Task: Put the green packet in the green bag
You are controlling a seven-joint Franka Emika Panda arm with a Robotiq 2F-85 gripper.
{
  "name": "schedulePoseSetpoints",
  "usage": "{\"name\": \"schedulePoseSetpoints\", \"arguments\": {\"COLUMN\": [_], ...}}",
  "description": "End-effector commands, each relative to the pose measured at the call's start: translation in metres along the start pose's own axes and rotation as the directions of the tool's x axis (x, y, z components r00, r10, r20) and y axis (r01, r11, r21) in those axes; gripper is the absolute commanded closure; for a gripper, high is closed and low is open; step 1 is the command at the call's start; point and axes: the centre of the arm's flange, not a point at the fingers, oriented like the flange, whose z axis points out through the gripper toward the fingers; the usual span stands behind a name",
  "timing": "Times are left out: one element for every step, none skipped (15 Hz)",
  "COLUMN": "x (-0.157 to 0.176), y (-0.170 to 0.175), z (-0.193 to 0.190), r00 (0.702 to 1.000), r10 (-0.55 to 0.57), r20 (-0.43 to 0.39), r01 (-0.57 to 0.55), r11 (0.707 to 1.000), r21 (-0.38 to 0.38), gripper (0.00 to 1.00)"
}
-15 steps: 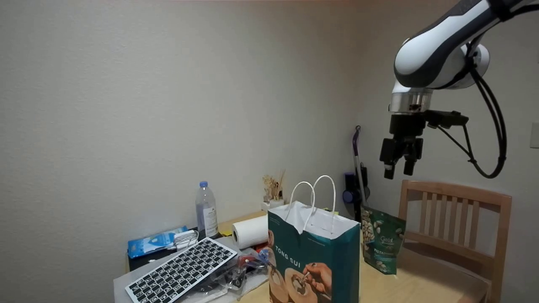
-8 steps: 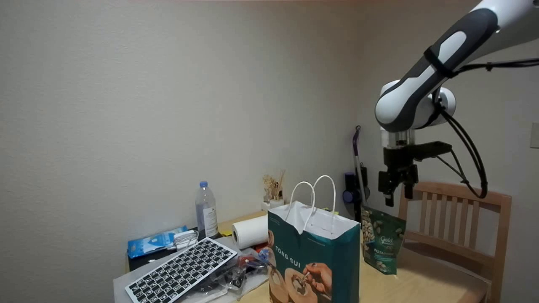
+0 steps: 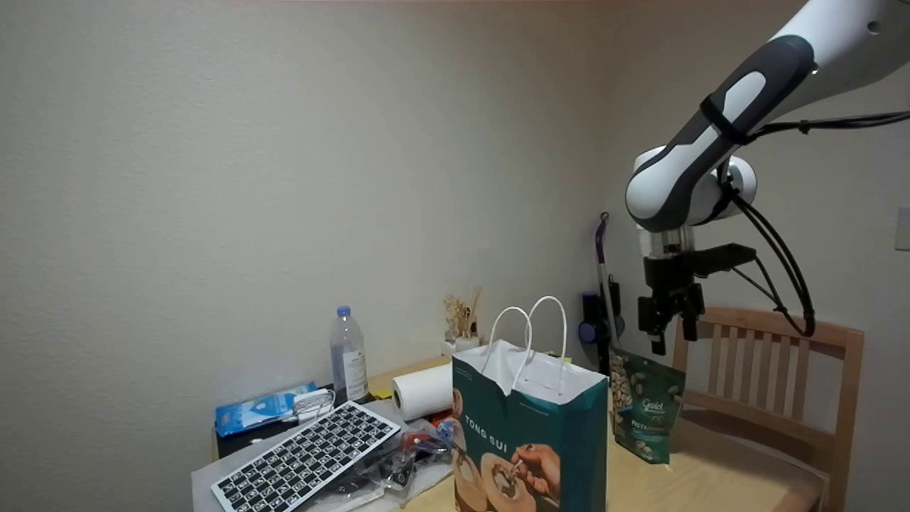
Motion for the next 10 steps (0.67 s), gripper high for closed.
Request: {"name": "schedulePoseSetpoints", "arguments": {"x": [0.02, 0.025, 0.034, 0.041, 0.049, 0.055, 0.061, 0.066, 0.07, 0.074], "y": [-0.001, -0.003, -0.009, -0.013, -0.02, -0.025, -0.03, -0.033, -0.036, -0.038], "z": [0.014, 0.019, 0.025, 0.031, 0.036, 0.042, 0.049, 0.054, 0.059, 0.063], "r00": [0.998, 0.997, 0.994, 0.992, 0.989, 0.985, 0.98, 0.975, 0.971, 0.968], "r10": [-0.043, -0.054, -0.072, -0.084, -0.095, -0.109, -0.125, -0.135, -0.142, -0.145], "r20": [0.044, 0.058, 0.08, 0.097, 0.118, 0.136, 0.157, 0.178, 0.193, 0.206], "r01": [0.043, 0.054, 0.073, 0.087, 0.099, 0.115, 0.133, 0.144, 0.153, 0.158], "r11": [0.999, 0.999, 0.997, 0.996, 0.995, 0.993, 0.99, 0.989, 0.987, 0.986], "r21": [-0.001, -0.004, -0.018, -0.025, -0.033, -0.039, -0.04, -0.041, -0.043, -0.048], "gripper": [0.0, 0.0, 0.0, 0.0, 0.0, 0.0, 0.23, 0.27, 0.33, 0.41]}}
